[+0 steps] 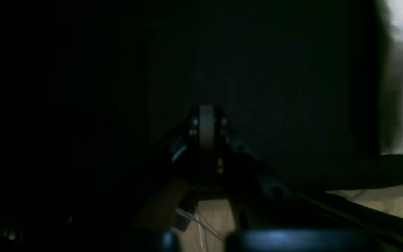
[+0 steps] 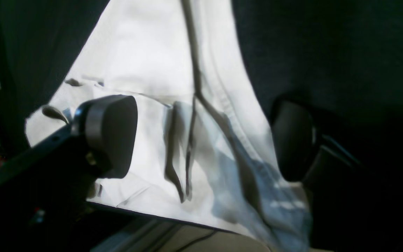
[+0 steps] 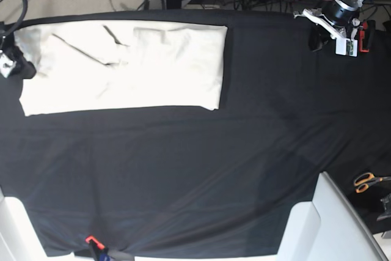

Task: Fold the T-shirt properly

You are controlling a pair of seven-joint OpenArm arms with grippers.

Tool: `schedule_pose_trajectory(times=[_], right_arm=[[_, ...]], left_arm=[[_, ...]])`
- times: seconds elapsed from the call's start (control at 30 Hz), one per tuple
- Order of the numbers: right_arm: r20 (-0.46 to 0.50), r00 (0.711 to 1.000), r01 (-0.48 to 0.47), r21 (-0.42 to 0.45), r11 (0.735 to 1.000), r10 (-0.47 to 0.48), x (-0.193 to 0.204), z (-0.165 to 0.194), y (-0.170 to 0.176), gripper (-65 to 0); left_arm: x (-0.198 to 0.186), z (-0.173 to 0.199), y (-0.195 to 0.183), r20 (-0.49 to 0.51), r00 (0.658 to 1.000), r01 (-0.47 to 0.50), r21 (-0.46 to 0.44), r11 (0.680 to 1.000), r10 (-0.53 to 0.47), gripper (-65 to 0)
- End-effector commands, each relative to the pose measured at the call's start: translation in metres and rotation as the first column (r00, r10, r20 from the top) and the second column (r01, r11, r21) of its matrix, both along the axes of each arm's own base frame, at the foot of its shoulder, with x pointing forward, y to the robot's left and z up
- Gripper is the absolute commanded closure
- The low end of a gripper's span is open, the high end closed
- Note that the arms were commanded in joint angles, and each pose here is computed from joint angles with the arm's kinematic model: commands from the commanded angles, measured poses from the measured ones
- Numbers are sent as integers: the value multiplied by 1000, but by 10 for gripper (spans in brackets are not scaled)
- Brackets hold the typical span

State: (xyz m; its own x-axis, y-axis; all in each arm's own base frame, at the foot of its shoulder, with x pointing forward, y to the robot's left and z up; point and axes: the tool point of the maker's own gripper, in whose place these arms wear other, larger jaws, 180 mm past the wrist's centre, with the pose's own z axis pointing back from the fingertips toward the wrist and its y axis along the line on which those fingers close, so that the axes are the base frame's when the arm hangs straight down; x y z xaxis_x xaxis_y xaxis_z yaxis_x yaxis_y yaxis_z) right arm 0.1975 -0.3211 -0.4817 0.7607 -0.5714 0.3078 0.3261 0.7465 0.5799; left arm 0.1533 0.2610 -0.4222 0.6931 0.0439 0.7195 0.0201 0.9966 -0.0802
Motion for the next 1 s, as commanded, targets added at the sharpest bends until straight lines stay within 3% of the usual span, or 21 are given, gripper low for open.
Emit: schedule_pose_trajectory(times=[0.0, 0.2, 0.43, 0.63, 0.7, 0.87, 0.97], right_arm=[[-42, 998, -46, 2, 999, 46, -5, -5, 8, -570], [-94, 991, -93, 58, 994, 98, -20, -18, 36, -567], [-116, 987, -100, 76, 992, 108, -30, -24, 45, -368], [-111, 983, -142, 70, 987, 149, -25, -27, 55, -345], [-86, 988, -124, 54, 991, 129, -19, -25, 51, -290], [-65, 989, -131, 4, 991, 131, -4, -21, 42, -5], [-85, 982, -178, -73, 981, 172, 8, -16, 30, -8]], left_arm=[[5, 9, 3, 35, 999, 5, 5, 1000, -5, 0], [5, 9, 2, 36, 999, 8, 3, 1000, -8, 0], [4, 2, 4, 22, 1000, -5, -7, 1000, 5, 0], [4, 1, 4, 18, 1000, -7, -9, 1000, 7, 0], [4, 1, 4, 18, 1000, -7, -9, 1000, 7, 0], [4, 1, 4, 18, 1000, -7, -9, 1000, 7, 0], [4, 1, 4, 19, 1000, -6, -8, 1000, 6, 0]])
